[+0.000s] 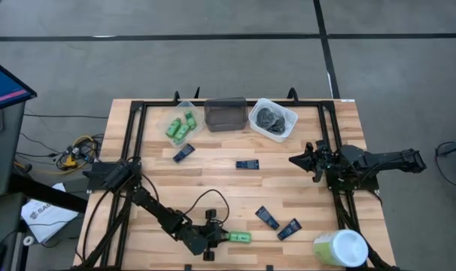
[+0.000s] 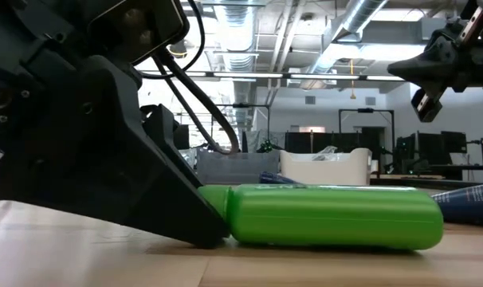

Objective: Pick & Place Travel size toiletries
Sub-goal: Put the green shampoo into the transparent bin

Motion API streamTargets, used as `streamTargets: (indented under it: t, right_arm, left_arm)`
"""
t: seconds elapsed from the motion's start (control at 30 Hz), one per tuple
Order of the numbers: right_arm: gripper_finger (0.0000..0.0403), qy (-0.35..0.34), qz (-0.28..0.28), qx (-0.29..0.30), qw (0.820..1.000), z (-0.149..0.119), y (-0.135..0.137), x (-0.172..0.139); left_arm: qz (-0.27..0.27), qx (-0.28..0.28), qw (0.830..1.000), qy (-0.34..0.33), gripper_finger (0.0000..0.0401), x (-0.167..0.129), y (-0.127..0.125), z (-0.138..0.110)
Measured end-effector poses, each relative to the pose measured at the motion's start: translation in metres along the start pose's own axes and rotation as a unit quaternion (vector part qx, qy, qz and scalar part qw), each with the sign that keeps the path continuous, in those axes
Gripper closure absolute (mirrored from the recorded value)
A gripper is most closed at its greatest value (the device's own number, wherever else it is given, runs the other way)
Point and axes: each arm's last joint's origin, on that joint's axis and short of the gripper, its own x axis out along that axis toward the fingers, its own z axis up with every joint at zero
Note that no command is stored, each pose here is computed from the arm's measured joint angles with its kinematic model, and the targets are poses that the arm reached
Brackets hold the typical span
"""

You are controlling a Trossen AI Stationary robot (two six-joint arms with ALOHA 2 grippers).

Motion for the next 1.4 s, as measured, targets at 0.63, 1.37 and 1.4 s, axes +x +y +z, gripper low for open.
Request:
streamTargets:
  t: [0.63,1.37,1.4]
  right_arm:
    - [0.0403,0.0,0.0,0.0,1.0,0.0,0.0,0.0]
    - [0.0403,0.0,0.0,0.0,1.0,0.0,0.0,0.0]
    - [0.0403,0.0,0.0,0.0,1.0,0.0,0.0,0.0]
  left_arm:
    - [0.198,-0.02,0.978,-0.069,0.0306,-0.078,0.057,0.096]
    - [0.453,-0.177,0.872,-0.059,0.0304,-0.195,0.27,0.04]
    - [0.457,-0.18,0.87,-0.047,0.0304,-0.195,0.277,0.035]
